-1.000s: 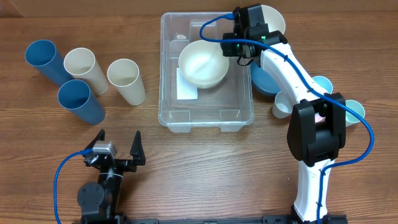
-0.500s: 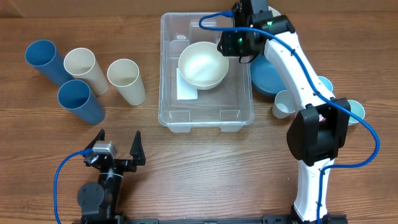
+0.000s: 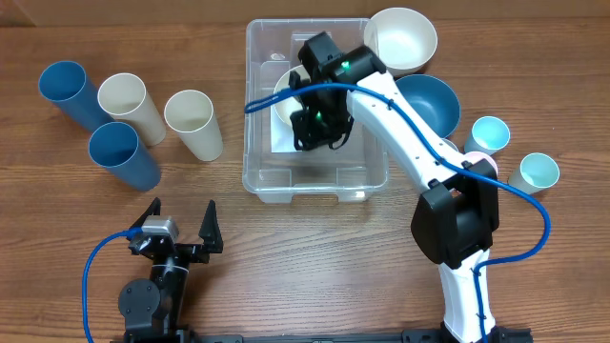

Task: Pack container
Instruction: 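Lower the cream bowl into the bin and open the right gripper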

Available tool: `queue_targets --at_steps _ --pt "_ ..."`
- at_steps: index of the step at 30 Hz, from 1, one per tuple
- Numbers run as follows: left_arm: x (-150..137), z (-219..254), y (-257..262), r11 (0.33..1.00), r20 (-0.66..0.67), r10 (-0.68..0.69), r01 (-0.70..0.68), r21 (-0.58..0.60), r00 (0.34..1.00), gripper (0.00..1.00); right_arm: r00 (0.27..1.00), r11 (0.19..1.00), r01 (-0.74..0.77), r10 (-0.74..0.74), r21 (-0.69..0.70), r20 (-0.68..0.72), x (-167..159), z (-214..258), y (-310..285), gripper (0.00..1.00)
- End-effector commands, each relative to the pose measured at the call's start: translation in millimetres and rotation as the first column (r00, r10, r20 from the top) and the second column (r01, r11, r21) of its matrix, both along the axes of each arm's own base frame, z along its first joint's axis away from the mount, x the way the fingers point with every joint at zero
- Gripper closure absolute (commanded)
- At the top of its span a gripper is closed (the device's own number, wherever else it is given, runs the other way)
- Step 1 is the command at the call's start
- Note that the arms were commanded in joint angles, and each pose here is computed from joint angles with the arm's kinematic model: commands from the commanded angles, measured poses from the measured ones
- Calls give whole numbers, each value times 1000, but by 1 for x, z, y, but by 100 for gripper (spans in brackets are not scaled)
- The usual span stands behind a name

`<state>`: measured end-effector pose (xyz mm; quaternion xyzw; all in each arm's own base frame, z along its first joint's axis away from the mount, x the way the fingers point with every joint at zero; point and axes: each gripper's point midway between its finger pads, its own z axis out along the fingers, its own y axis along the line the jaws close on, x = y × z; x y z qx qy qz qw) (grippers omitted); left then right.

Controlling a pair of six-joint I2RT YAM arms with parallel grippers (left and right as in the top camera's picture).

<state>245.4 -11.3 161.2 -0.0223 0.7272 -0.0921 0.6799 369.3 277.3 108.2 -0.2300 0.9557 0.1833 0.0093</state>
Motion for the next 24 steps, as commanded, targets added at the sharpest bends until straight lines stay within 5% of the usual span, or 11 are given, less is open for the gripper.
queue_targets --at_steps 1,24 --pt "0 0 1 1000 4 -1 1 -7 1000 0 1000 999 6 -7 -48 -3 -3 -18 -16 72" --pt "0 0 1 1000 4 -1 1 -7 1000 0 944 991 105 -73 -85 321 84 -46 -25 72"
